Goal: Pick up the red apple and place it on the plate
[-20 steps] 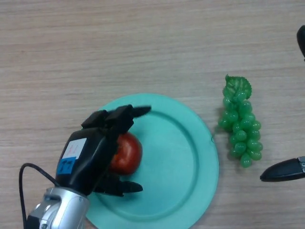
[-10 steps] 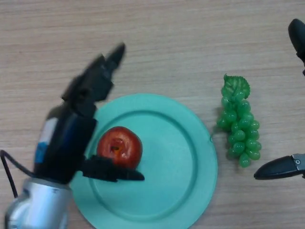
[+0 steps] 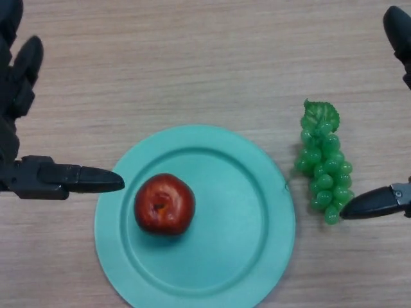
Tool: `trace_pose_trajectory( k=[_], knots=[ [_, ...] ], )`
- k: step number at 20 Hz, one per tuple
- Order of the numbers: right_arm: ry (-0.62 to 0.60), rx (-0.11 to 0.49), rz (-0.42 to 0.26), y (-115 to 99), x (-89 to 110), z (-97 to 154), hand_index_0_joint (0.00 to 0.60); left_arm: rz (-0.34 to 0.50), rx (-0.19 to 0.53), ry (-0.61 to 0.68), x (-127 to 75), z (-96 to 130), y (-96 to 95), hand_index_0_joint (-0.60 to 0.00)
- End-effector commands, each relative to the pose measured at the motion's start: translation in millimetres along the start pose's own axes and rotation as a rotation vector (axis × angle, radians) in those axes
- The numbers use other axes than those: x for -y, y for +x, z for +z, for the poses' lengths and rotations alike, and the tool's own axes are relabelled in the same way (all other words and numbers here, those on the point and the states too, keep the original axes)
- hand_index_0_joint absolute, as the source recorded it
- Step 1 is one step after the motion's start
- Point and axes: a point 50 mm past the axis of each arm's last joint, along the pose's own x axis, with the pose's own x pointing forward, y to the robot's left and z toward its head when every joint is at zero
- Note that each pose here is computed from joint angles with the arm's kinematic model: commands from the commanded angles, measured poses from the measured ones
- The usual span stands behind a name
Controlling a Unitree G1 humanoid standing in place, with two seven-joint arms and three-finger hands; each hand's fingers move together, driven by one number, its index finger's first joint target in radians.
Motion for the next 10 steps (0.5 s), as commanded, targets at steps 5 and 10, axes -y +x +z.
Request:
trace_pose_trajectory(
  k=[5, 10],
  knots=[
    [-0.032, 0.207, -0.033, -1.6, 11.3, 25.5, 0.000, 0.056, 0.240, 0.059, -10.5, 33.1, -15.5, 0.000],
    [-0.034, 0.202, -0.036, -3.1, 13.1, 27.3, 0.000, 0.032, 0.251, 0.091, -9.6, 37.5, -17.5, 0.000]
  ],
)
